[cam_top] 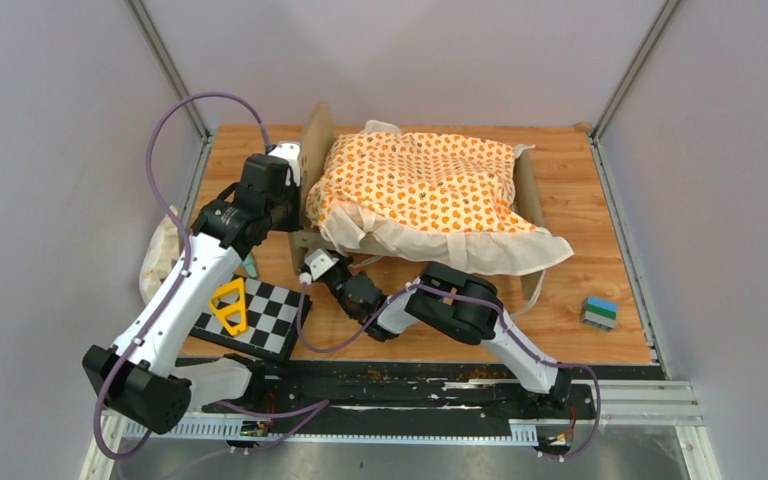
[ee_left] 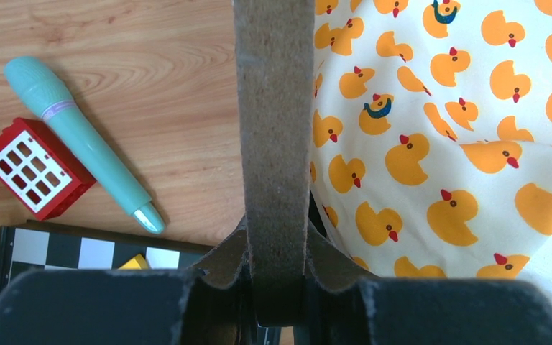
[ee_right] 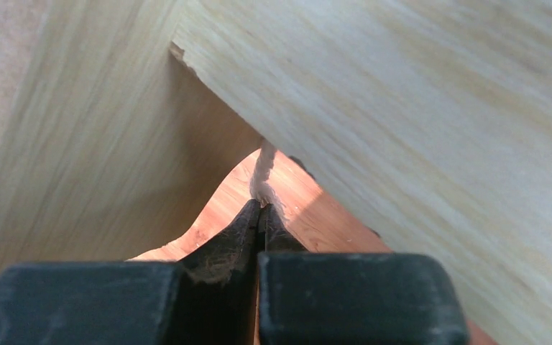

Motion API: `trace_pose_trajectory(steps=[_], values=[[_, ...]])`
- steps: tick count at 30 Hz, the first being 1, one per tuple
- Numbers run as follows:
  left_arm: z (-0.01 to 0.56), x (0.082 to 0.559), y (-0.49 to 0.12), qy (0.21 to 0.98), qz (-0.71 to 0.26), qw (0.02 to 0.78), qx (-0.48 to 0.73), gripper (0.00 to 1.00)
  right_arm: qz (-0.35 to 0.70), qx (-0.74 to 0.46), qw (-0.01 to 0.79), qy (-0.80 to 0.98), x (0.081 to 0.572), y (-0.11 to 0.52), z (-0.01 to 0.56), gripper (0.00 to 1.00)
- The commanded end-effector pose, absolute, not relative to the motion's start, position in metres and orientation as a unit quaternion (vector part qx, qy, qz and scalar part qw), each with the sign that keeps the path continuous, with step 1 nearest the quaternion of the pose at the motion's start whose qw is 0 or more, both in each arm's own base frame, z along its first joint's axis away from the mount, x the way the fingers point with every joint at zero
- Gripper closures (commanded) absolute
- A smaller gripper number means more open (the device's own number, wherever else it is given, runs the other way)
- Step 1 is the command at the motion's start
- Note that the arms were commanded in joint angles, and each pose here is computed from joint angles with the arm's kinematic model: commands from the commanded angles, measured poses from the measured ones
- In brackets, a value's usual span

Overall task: Set up the pet bed
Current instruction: Cross the ropes on the bed frame.

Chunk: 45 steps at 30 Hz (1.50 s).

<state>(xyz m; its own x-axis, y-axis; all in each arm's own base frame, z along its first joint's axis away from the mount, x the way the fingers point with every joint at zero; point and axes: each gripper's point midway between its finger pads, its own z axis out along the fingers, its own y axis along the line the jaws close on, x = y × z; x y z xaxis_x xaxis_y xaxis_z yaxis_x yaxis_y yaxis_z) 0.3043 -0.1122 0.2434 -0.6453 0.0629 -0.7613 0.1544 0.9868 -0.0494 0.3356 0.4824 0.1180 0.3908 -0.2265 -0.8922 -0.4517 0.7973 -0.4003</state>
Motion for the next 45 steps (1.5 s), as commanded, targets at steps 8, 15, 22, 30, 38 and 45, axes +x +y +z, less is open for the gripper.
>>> trace_pose_trajectory(steps=[8,15,22,30,38,45], values=[[0.317,0.317,-0.142,0.839,-0.134,0.519,0.094,1.00,0.168,-0.227,0.792,0.542,0.301,0.472,0.146,1.00],[0.319,0.326,-0.145,0.837,-0.131,0.523,0.094,1.00,0.183,-0.258,0.769,0.556,0.249,0.481,0.146,1.00],[0.316,0.332,-0.151,0.839,-0.137,0.518,0.094,1.00,0.197,-0.271,0.737,0.587,0.207,0.473,0.137,1.00],[0.322,0.330,-0.151,0.835,-0.144,0.523,0.090,1.00,0.177,-0.266,0.717,0.620,0.228,0.470,0.123,0.88],[0.327,0.326,-0.152,0.833,-0.152,0.524,0.090,1.00,0.161,-0.218,0.731,0.626,0.285,0.473,0.120,0.67],[0.332,0.322,-0.150,0.831,-0.151,0.527,0.091,1.00,0.152,-0.199,0.757,0.604,0.310,0.482,0.122,0.55]])
